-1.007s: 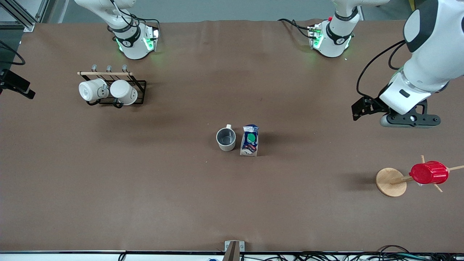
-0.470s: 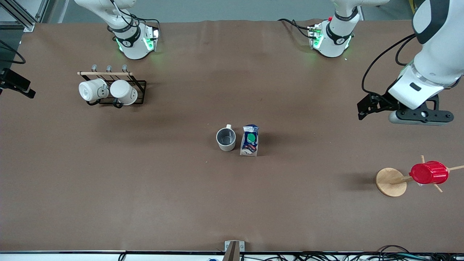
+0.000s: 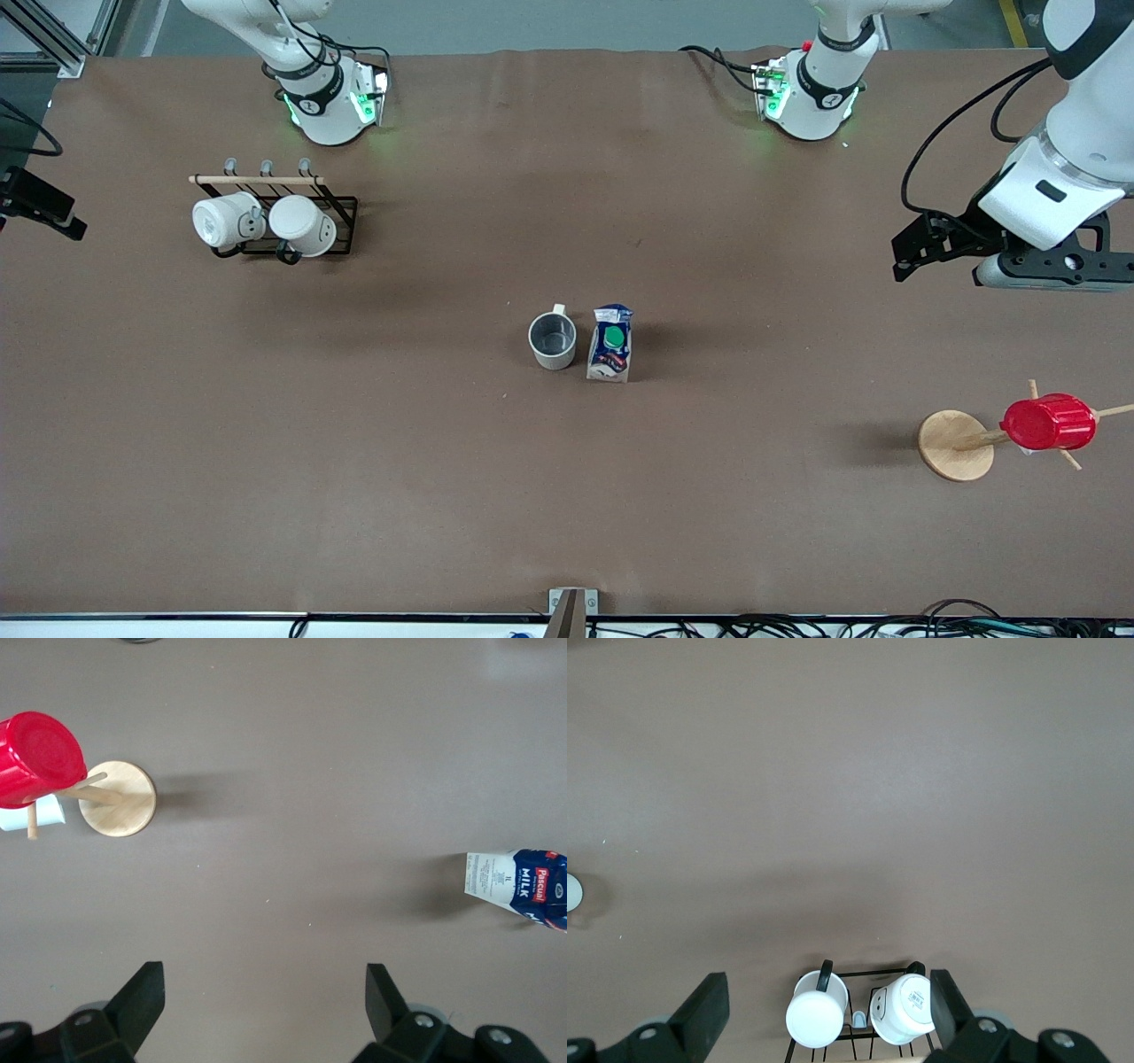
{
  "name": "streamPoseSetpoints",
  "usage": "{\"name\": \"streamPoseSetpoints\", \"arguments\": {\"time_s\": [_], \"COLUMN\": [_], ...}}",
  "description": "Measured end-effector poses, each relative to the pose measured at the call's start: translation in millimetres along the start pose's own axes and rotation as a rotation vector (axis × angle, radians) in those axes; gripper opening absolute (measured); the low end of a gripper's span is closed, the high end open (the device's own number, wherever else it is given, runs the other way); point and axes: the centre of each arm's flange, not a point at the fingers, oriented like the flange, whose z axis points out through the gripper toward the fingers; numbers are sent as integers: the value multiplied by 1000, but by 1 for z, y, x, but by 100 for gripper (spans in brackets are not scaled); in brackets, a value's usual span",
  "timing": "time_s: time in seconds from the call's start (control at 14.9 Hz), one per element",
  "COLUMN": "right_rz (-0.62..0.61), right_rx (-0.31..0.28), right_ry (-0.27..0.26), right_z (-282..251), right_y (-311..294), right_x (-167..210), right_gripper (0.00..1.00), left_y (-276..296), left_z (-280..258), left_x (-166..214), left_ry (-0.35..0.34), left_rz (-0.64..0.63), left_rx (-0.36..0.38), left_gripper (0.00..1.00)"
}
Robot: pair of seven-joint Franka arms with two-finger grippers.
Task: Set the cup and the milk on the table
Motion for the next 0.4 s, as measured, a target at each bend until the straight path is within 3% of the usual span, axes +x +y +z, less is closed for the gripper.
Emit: {"name": "streamPoseSetpoints", "arguments": {"time_s": [0.4], "right_rz": [0], "right_rx": [0], "right_ry": [-1], "right_z": [0], "right_y": [0], "right_x": [0], "right_gripper": [100], "left_y": [-9], "left_z": [1], "left_x": [-2], "left_ry": [-22], "left_rz": [-16], "left_rx": [5], "left_gripper": [100]}}
